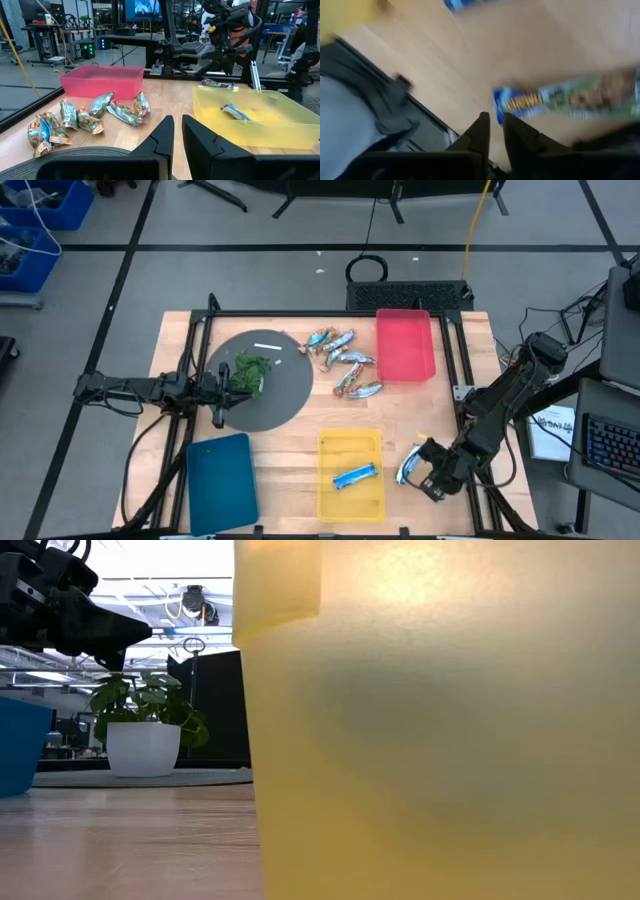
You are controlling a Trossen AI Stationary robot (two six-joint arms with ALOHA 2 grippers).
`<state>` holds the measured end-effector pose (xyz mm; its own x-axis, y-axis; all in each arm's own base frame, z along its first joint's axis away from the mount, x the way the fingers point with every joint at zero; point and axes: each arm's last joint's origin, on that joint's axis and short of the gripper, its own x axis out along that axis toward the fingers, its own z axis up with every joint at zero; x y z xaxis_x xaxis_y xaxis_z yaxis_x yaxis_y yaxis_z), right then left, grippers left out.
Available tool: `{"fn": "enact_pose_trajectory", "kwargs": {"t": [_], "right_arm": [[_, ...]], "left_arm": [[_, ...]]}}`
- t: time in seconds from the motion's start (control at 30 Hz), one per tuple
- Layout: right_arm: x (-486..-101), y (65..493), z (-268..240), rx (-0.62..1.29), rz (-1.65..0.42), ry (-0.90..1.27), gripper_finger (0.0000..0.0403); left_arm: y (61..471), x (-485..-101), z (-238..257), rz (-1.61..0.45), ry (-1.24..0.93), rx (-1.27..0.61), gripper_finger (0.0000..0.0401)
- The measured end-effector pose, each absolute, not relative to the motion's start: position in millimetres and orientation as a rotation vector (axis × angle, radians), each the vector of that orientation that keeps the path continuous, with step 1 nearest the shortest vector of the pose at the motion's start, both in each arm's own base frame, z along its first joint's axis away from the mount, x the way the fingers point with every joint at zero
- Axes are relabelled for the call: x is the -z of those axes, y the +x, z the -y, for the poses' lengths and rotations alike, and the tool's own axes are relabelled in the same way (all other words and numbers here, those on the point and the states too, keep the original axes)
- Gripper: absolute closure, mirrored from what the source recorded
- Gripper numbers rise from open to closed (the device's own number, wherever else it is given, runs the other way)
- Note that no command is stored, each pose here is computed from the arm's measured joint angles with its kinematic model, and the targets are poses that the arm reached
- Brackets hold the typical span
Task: Pick and place Granola Bars by type
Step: Put the green snack into the yellow bin
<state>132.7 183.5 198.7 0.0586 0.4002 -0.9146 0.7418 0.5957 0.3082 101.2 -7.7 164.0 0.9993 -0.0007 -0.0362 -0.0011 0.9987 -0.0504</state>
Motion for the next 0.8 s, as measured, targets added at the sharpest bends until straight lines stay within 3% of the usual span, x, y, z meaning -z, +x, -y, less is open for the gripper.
{"fn": "enact_pose_trajectory", "kwargs": {"t": [0.1,0.37,0.6,0.8], "right_arm": [[-188,125,-194,0.369,-1.652,0.971,0.0397],[-154,120,-202,0.502,-1.790,0.954,0.0402],[-131,124,-185,0.651,-1.787,0.945,0.0402],[-127,136,-166,0.647,-1.713,0.901,0.0402]], "left_arm": [[101,-164,8,-0.036,-0.039,0.000,0.0354],[101,-164,8,-0.036,-0.027,0.000,0.0354],[101,-164,8,-0.036,-0.026,0.000,0.0354],[101,-164,8,-0.036,-0.026,0.000,0.0354]]}}
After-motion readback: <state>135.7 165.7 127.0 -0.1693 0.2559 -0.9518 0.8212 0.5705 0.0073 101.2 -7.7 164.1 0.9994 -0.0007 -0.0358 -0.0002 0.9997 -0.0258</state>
